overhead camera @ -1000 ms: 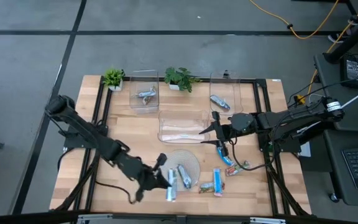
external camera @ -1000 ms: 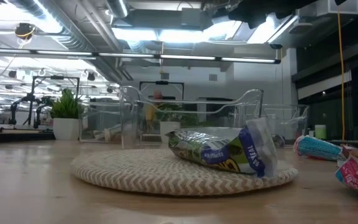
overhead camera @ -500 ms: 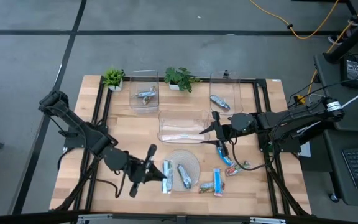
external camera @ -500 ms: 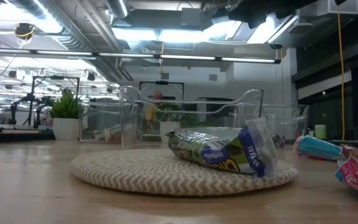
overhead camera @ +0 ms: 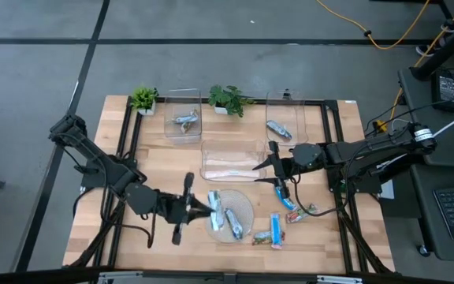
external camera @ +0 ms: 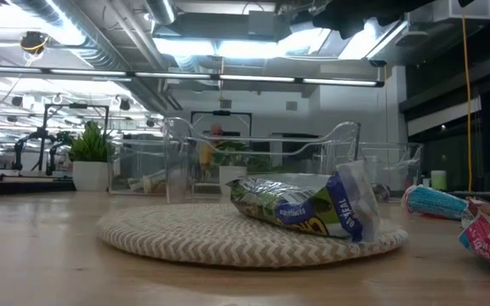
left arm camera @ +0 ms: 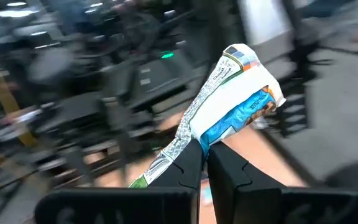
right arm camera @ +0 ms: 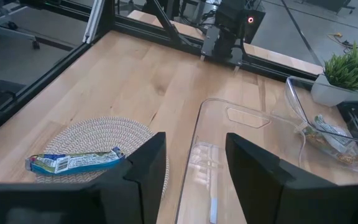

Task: Pick and place Granola Bars by type
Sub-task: Put the orange granola bar into the top left transparent bin

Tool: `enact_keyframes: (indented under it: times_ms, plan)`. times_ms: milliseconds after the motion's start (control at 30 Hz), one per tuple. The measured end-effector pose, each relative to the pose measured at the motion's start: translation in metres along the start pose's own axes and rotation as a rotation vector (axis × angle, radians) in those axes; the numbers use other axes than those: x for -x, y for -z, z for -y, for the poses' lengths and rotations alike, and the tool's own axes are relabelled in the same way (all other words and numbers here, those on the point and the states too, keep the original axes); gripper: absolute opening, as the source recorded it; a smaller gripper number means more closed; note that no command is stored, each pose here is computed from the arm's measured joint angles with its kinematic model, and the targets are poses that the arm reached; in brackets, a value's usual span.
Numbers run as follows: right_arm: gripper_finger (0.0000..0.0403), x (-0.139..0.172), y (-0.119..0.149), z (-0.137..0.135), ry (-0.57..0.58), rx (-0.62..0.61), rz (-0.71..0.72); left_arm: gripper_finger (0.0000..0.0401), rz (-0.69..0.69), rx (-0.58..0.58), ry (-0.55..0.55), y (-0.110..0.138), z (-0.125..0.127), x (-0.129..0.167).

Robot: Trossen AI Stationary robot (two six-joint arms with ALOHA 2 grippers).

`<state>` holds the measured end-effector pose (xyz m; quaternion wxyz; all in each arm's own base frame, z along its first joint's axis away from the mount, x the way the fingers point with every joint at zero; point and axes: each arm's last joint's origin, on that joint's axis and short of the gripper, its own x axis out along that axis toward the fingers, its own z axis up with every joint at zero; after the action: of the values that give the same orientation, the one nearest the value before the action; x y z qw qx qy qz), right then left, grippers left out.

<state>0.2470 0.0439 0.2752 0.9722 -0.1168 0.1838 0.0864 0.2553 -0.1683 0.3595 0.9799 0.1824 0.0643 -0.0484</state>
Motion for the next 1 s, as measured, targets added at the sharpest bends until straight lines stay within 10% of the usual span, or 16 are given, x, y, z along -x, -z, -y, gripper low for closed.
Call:
enact_keyframes:
  times_ms: [367,1000]
  plan:
    - [0.0169,0.000,0.000,0.000,0.000,0.000,0.000,0.0005,-0.165,0.028,-0.459,-0.031,-0.057,0.030]
    - [0.0169,0.000,0.000,0.000,0.000,0.000,0.000,0.0009,-0.462,0.210,-0.734,0.013,-0.134,0.075]
